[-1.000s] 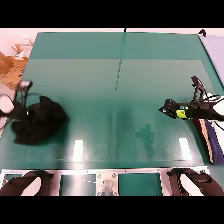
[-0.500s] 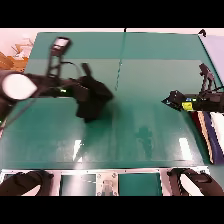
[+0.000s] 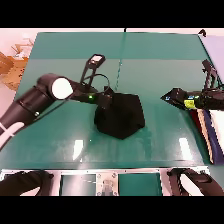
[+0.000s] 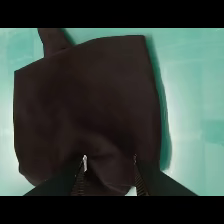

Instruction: Fold the shirts.

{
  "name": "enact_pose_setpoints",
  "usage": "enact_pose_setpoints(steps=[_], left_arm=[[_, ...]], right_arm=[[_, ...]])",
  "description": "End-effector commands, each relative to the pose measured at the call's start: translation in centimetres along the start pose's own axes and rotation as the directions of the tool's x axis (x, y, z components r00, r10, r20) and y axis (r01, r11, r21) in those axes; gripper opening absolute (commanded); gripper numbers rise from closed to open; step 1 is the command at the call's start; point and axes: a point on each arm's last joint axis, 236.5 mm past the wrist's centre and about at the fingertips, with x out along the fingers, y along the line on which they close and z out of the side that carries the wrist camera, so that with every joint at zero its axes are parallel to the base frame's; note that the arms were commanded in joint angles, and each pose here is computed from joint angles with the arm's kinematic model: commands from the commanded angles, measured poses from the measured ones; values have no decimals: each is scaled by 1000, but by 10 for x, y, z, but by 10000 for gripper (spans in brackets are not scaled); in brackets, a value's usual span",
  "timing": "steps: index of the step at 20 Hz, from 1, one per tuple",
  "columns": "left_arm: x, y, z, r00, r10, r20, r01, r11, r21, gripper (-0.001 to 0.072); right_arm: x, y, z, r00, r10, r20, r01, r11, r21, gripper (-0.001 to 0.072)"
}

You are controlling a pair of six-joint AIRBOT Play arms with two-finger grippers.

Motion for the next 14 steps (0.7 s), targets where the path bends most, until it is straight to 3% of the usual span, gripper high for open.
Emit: enact_pose_setpoints(steps=[1,4,8,14], left_arm=[[-20,55,-19,984,121,-133,-125,992,-25,694],[-28,101,-44,963,162,-217,-192,974,-124,693],[-3,128,-106,938,131,-322,-216,946,-243,693],[54,88,-148,960,-112,-258,-7,907,-420,691]], right_arm=[[4,-12,4,1000,-21,-5,21,999,25,365],[30,-32,2,995,-48,-84,50,999,16,433],[83,-63,-8,973,-72,-218,94,991,93,396],[152,-57,-6,938,93,-334,-46,988,147,389]])
